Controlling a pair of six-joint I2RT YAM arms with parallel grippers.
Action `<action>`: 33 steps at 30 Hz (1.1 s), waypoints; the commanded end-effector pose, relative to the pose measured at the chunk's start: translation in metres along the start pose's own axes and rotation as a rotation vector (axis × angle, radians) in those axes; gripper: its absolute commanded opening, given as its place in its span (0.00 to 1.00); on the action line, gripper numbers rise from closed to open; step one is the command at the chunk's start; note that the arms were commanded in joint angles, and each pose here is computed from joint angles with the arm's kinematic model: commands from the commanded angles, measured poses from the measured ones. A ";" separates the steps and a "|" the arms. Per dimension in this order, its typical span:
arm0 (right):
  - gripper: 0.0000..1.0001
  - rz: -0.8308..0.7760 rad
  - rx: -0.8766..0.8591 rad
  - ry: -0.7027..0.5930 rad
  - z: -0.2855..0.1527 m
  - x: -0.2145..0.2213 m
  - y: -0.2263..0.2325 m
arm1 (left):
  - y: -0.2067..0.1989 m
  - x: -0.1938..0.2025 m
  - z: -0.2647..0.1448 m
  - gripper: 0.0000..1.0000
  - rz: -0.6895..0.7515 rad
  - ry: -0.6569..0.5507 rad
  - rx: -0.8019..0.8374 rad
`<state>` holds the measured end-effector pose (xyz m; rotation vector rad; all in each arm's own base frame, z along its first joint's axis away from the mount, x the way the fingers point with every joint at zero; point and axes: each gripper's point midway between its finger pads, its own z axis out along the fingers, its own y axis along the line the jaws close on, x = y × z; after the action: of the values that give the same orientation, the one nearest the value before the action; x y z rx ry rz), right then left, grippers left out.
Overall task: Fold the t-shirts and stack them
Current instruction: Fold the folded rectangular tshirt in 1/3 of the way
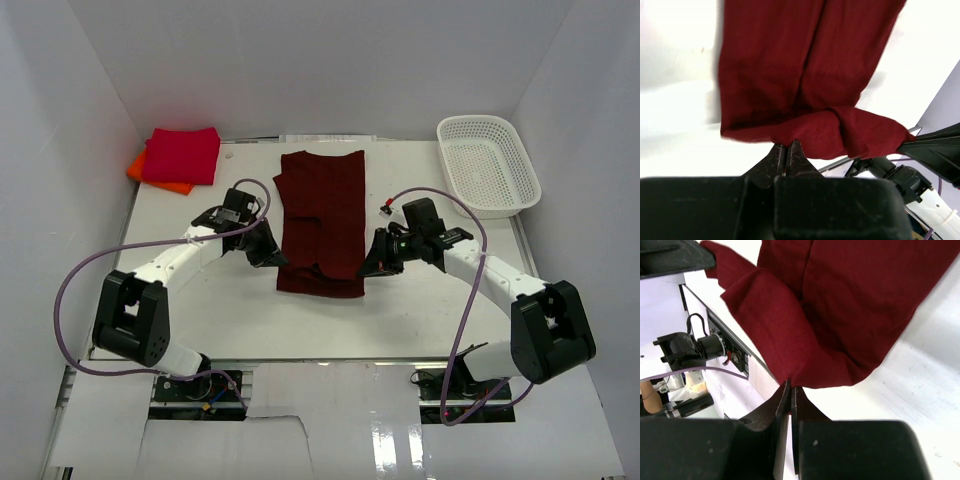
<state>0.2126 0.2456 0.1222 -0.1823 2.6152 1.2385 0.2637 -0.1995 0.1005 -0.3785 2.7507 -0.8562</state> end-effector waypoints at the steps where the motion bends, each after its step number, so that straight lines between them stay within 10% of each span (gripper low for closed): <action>1: 0.08 -0.060 -0.032 -0.016 -0.003 -0.021 0.012 | -0.022 -0.026 -0.007 0.00 0.062 -0.037 0.049; 33: 0.08 -0.126 -0.001 -0.074 -0.001 -0.124 0.009 | -0.048 -0.121 -0.004 0.00 0.094 -0.148 0.050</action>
<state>0.3189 0.2513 0.1472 -0.2468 2.5469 1.1788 0.3696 -0.1995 0.1316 -0.3238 2.6477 -0.8428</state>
